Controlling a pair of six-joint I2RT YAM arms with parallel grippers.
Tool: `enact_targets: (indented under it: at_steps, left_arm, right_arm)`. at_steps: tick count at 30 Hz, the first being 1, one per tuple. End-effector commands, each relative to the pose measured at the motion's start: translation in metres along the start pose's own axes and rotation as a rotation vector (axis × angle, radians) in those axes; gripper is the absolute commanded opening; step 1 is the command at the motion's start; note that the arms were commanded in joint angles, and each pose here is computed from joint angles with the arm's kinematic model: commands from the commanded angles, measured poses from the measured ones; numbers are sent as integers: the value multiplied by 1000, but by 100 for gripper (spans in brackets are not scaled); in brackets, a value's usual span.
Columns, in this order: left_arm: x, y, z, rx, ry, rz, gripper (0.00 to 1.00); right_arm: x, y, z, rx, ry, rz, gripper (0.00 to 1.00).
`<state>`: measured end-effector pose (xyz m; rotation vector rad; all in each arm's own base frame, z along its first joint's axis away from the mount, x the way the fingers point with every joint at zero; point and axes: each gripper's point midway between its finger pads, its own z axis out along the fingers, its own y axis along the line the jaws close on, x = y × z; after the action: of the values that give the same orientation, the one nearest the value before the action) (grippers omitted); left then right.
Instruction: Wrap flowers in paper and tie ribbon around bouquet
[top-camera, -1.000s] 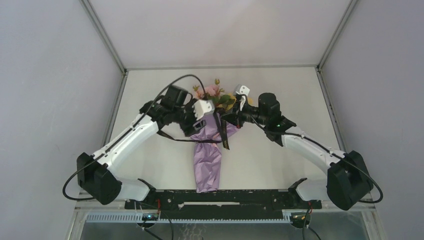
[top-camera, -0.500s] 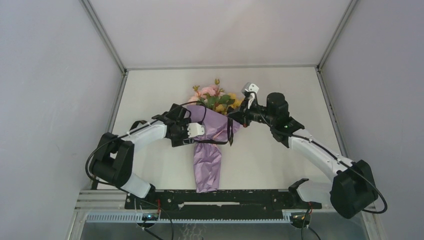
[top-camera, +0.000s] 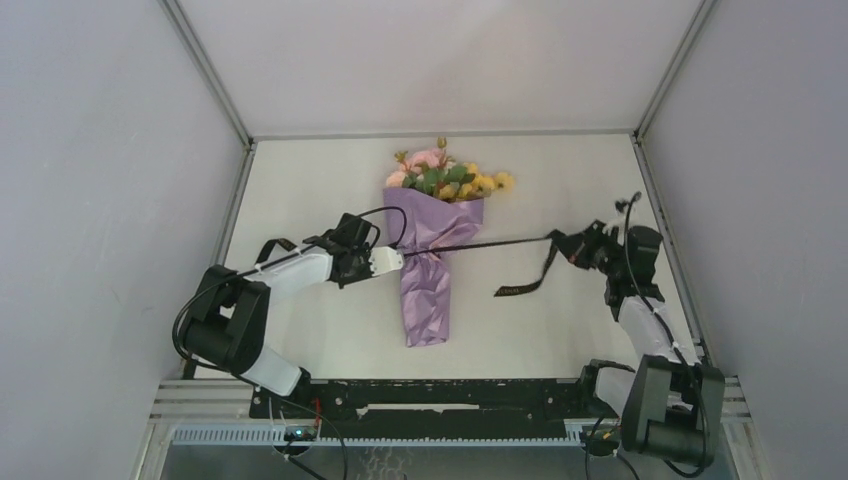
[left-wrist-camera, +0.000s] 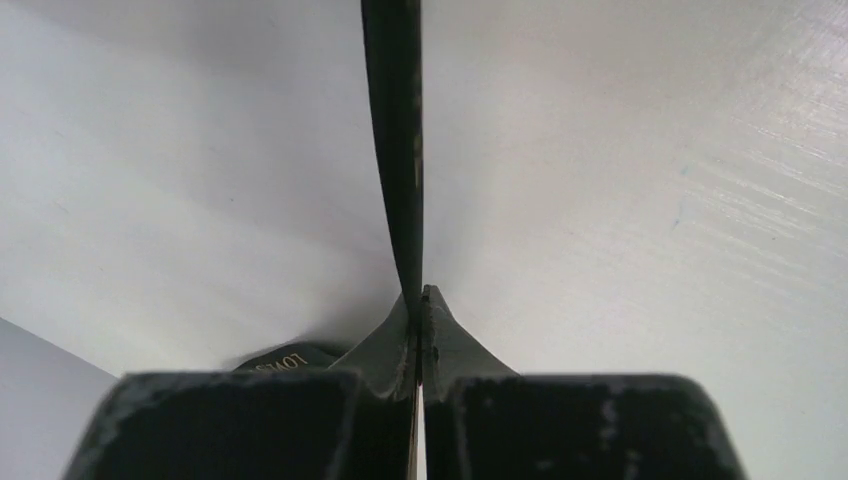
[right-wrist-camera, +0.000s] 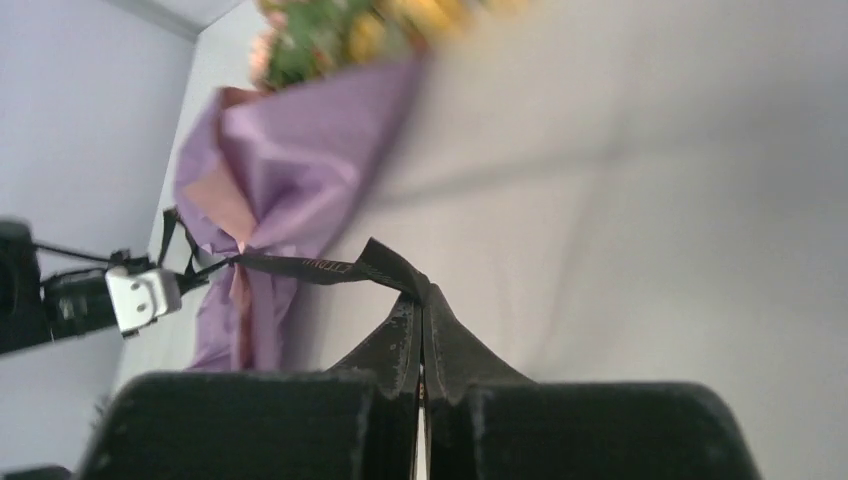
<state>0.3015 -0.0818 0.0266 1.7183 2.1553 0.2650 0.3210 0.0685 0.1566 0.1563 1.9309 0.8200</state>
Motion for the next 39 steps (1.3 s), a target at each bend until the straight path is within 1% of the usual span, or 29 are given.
enact_targets:
  at_steps: [1,4,7,10,14,16,19,22,23,28,30,34,36,37,39]
  left_arm:
    - [36,-5,-7,-41,113,-96,0]
    - [42,-11,-13,-44,106,-109,0]
    - [47,-4,-20,-102,82,-134,0]
    - [57,2,-24,-127,91,-176,0]
    - [66,5,-25,-141,111,-203,0]
    - [64,4,-27,-137,97,-210,0]
    - [49,1,-37,-98,26,-252,0]
    - [23,-1,-53,-38,-63,-300,0]
    - [13,-2,-60,-21,-89,-310,0]
    - [-36,-26,-96,114,-189,-277,0]
    - [-54,-35,-112,157,-235,-261,0]
    - [-87,-54,-146,256,-354,-229,0]
    - [-100,-56,-161,285,-396,-233,0]
    - [-105,-58,-166,296,-410,-233,0]
    - [-111,-60,-172,311,-436,-236,0]
  right_arm:
    - [6,-54,-19,142,-115,286,0]
    - [11,-80,-38,218,-186,356,0]
    - [10,-99,-55,277,-250,396,0]
    - [4,-111,-69,293,-301,446,0]
    - [1,-113,-71,287,-317,459,0]
    - [1,-112,-71,286,-314,458,0]
    - [5,-104,-65,273,-275,432,0]
    - [16,-82,-49,258,-179,347,0]
    - [21,-69,-42,237,-137,308,0]
    - [43,-17,-28,185,-25,164,1]
    - [60,2,-29,171,47,124,8]
    - [96,50,-35,66,204,61,36]
    - [107,66,-44,54,282,14,44]
    - [110,72,-50,62,305,-21,46]
    - [103,84,-59,73,305,-105,52]
